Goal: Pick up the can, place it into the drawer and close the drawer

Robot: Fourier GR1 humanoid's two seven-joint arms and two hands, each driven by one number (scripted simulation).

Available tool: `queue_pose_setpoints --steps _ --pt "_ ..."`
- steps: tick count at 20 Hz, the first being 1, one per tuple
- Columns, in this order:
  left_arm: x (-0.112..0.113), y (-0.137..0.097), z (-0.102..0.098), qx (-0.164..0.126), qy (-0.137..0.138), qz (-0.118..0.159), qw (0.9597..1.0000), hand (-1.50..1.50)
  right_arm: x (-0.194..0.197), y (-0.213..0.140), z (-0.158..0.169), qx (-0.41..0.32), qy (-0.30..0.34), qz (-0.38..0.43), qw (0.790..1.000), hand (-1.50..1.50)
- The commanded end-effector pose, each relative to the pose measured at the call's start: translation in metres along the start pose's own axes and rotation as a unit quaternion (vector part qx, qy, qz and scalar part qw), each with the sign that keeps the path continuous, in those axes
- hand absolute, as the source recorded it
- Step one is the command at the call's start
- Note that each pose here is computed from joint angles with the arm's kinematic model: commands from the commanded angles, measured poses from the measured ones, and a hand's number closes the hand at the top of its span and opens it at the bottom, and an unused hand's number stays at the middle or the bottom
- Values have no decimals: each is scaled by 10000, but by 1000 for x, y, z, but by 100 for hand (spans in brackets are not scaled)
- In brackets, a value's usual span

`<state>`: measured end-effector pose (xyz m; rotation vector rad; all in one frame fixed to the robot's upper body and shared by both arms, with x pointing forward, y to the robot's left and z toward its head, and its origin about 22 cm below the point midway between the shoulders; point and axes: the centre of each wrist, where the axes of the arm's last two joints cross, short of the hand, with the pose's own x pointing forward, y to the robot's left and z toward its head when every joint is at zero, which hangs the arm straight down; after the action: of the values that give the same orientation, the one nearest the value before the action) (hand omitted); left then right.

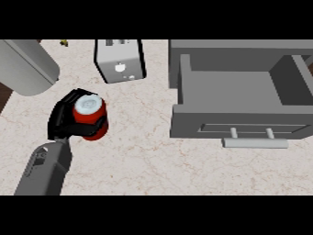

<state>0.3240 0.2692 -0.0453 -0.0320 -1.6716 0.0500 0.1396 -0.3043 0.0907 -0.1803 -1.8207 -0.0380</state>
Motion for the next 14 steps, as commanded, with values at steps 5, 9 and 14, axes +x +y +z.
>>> queue_pose_setpoints --steps 5,9,14 --pt "70 -55 -7 -142 -386 -206 9989 150 1 15 -12 -12 -27 27 10000 -150" --pt "99 -70 -16 -319 -464 -348 9978 150 4 -5 2 -38 -35 8 10000 -150" --pt "129 -118 -15 -455 -426 -233 9978 150 12 6 -2 6 -8 -17 10000 -150"
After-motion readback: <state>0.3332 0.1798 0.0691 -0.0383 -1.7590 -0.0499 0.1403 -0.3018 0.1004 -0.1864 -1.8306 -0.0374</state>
